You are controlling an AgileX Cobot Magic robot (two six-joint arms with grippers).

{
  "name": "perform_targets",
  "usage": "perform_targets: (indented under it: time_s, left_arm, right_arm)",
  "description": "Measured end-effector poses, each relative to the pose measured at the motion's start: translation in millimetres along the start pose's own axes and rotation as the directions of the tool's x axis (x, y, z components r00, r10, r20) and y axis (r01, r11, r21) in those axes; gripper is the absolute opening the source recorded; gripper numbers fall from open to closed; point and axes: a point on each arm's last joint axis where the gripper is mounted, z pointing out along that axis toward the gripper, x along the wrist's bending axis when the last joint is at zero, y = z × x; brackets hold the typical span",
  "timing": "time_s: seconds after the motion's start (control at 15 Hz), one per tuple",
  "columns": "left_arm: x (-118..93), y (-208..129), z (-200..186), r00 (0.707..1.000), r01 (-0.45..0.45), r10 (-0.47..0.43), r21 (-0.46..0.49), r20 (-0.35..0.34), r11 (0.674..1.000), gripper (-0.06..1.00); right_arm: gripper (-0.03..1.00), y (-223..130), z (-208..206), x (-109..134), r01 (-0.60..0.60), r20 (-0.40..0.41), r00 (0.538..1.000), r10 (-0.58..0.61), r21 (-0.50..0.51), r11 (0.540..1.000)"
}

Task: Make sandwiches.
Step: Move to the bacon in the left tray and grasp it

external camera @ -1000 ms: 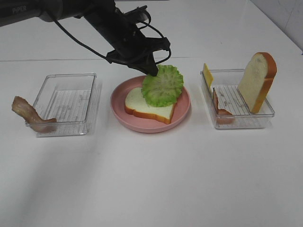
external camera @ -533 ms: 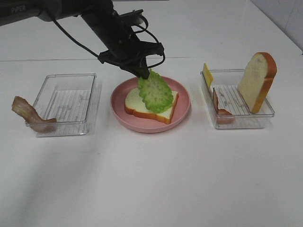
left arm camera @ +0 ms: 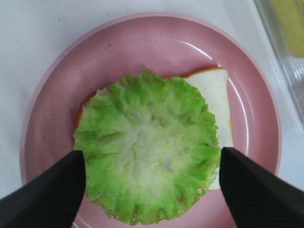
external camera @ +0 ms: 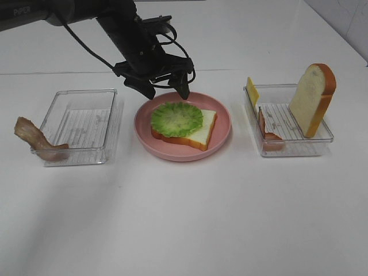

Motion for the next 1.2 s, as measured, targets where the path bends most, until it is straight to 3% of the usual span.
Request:
perform_targets:
  time_s: [0.4,0.6,0.8,0.93,1.2]
  left_arm:
    - [-7.7,10.5,-63.3,0.988,-0.099,0.096,-0.019,-0.120,0.995,0.79]
    - [0.2,13.3,-101.2,0.986,-0.034,0.028,-0.035,-0.165,0.999,0.76]
    - [22.4,18.8,-148.3,0.981,0.028,-0.052,-0.129,-0.189,0.991,0.75]
    - [24.9,18.0,-183.8,0.979,0.036,-0.074,-0.195,-0.192,0.980,0.75]
    - [38.5,-15.6,-238.7,0.964,0.086,-0.136,-0.217,-0.229,0.972,0.75]
  right_arm:
    - [0.73,0.0,0.0,0.0,0.000,0.000,1.000,0.000,0.000,1.000]
    - [0.73,0.0,0.0,0.0,0.000,0.000,1.000,0.000,0.000,1.000]
    - [0.73,0.0,0.0,0.1,0.000,-0.001,1.000,0.000,0.000,1.000]
    - [0.73,0.0,0.0,0.2,-0.001,-0.002,1.000,0.001,0.000,1.000]
    - [0.73,0.0,0.0,0.2,-0.001,-0.002,1.000,0.001,0.000,1.000]
